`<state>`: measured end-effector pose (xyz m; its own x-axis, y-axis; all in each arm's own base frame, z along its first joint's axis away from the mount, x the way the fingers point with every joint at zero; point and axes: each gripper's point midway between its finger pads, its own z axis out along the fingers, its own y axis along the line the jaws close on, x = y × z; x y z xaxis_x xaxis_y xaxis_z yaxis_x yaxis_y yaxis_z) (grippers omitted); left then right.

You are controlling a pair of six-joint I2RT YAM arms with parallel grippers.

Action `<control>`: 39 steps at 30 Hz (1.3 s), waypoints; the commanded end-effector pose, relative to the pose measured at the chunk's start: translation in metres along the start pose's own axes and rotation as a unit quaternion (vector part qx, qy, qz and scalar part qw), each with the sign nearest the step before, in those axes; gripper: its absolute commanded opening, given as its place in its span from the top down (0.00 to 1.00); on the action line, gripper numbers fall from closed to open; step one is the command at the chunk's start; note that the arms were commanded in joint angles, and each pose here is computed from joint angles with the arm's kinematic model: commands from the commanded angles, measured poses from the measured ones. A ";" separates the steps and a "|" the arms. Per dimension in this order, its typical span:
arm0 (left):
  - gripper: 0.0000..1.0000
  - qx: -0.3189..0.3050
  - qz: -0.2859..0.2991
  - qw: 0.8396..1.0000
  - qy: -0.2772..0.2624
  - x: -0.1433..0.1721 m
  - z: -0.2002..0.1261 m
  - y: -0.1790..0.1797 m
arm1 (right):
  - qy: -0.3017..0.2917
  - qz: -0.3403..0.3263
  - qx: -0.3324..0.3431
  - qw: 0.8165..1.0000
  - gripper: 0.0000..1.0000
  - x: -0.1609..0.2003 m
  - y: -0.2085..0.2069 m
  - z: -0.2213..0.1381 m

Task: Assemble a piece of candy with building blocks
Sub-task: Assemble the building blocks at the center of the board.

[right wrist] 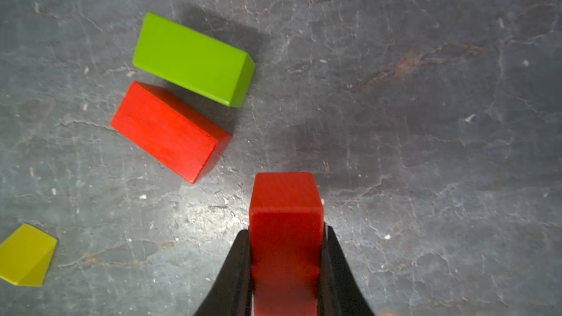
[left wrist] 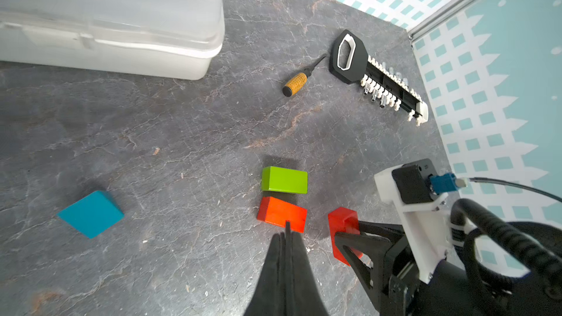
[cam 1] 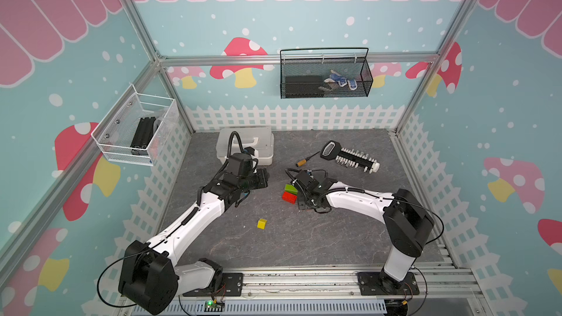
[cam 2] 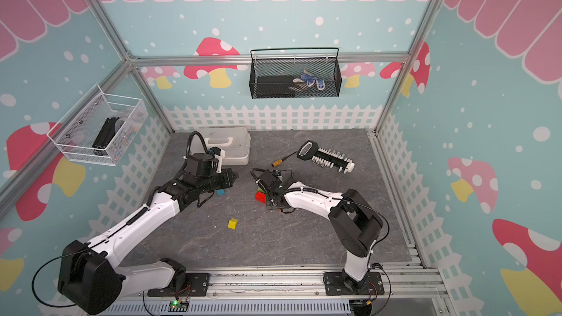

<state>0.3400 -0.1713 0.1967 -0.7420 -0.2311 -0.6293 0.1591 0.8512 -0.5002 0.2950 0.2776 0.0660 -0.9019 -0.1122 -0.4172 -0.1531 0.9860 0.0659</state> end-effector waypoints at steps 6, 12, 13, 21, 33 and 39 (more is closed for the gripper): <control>1.00 0.038 -0.041 0.998 -0.035 -0.023 -0.009 -0.006 | -0.014 0.037 -0.015 0.999 1.00 -0.021 0.009 0.018; 1.00 0.037 -0.047 0.996 -0.060 -0.028 -0.018 -0.004 | -0.014 0.045 0.001 0.999 0.87 -0.021 0.003 0.020; 1.00 0.039 -0.047 0.996 -0.061 -0.029 -0.019 -0.004 | -0.011 0.043 -0.002 0.999 0.84 -0.019 0.005 0.022; 0.80 0.040 -0.048 0.996 -0.062 -0.028 -0.021 -0.002 | -0.036 0.046 -0.007 0.998 0.48 -0.028 0.002 0.007; 0.87 0.014 -0.020 0.998 -0.051 -0.028 -0.026 0.005 | -0.173 0.057 -0.030 0.983 0.99 -0.062 -0.042 -0.103; 1.00 0.034 -0.051 0.998 0.020 -0.002 0.007 0.008 | -0.106 0.026 -0.050 0.993 1.00 -0.017 -0.056 -0.066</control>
<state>0.3510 -0.1606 0.2014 -0.7421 -0.3050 -0.5969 0.1278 0.8098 -0.5727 0.3110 0.2190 0.1750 -0.7312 0.0669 -0.6788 -0.1160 0.9685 0.2204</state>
